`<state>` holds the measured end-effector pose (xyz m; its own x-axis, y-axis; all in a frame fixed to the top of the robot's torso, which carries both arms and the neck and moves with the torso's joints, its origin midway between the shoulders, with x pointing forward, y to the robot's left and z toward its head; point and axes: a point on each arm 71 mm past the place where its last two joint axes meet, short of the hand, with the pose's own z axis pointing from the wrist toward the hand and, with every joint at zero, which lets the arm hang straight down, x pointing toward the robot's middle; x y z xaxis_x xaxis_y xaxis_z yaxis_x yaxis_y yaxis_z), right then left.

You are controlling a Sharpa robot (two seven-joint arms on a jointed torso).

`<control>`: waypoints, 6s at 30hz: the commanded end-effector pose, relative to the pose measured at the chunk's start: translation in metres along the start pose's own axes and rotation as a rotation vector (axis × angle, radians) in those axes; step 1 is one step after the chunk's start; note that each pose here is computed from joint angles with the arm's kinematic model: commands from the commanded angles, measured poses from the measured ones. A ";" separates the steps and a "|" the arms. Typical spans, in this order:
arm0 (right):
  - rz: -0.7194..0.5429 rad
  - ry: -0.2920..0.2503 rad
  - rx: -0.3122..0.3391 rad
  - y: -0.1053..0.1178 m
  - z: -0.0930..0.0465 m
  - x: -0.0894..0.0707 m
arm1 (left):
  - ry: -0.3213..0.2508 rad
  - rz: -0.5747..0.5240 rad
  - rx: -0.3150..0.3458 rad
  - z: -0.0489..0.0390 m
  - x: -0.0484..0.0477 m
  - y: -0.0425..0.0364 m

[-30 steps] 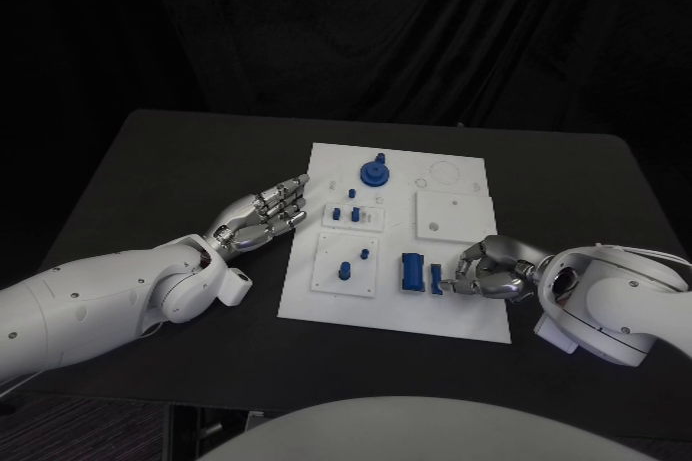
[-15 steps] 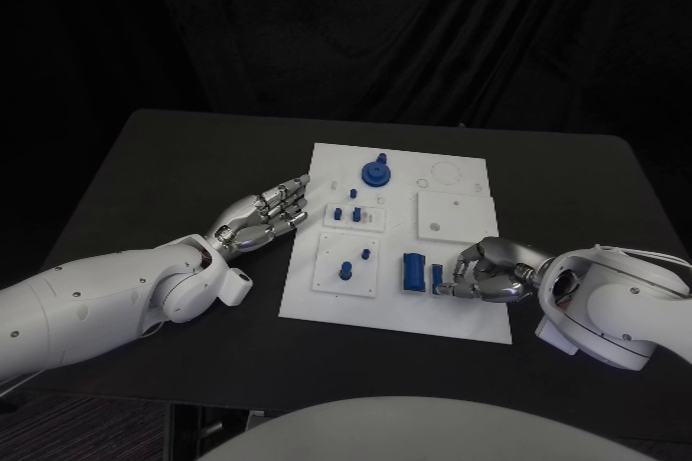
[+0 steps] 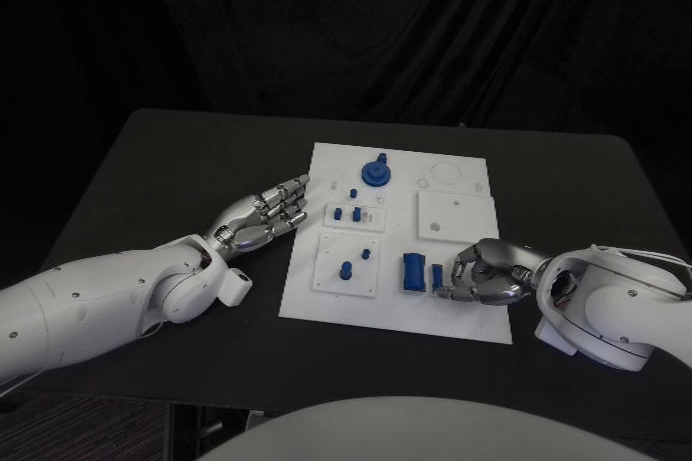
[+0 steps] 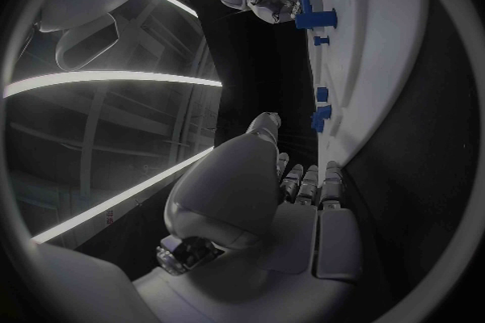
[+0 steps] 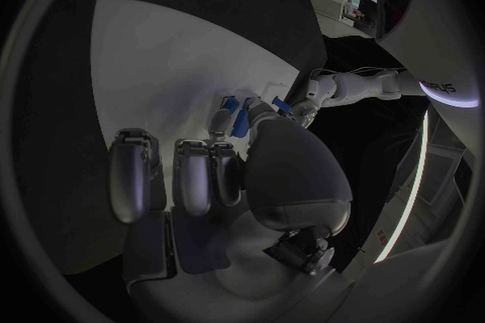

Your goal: Assemble the parts on the task board

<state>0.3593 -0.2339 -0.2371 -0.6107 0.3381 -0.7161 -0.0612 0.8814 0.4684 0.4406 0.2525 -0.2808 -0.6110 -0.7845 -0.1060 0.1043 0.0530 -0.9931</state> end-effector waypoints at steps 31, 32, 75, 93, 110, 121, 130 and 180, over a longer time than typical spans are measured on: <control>-0.014 -0.009 0.015 -0.002 0.006 0.002 | 0.013 -0.011 0.063 -0.0008 0.0024 -0.0033; -0.014 -0.010 0.016 -0.002 0.006 0.001 | 0.013 -0.011 0.062 -0.0008 0.0025 -0.0033; -0.024 0.037 0.060 -0.009 0.015 0.002 | 0.017 -0.015 0.060 -0.0006 0.0037 -0.0024; 0.061 -0.160 -0.083 -0.004 -0.005 -0.025 | -0.030 0.017 0.113 -0.0086 0.0036 -0.0103; 0.195 -0.415 -0.266 0.003 -0.001 -0.062 | -0.087 0.056 0.138 -0.0147 -0.0025 -0.0174; 0.276 -0.563 -0.382 0.000 0.012 -0.081 | -0.153 -0.028 0.183 0.0018 -0.0066 -0.0188; 0.364 -0.604 -0.455 -0.001 0.019 -0.088 | -0.152 -0.014 0.255 0.0177 -0.0084 -0.0392; 0.935 -0.623 -0.375 0.028 0.078 -0.067 | -0.528 -0.068 -0.020 0.0566 0.0185 -0.0527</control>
<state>0.4591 -0.1988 -0.2059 -0.1383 0.9736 -0.1814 -0.2150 0.1493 0.9651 0.4678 0.1927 -0.2218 -0.2948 -0.9554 0.0155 0.1242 -0.0543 -0.9908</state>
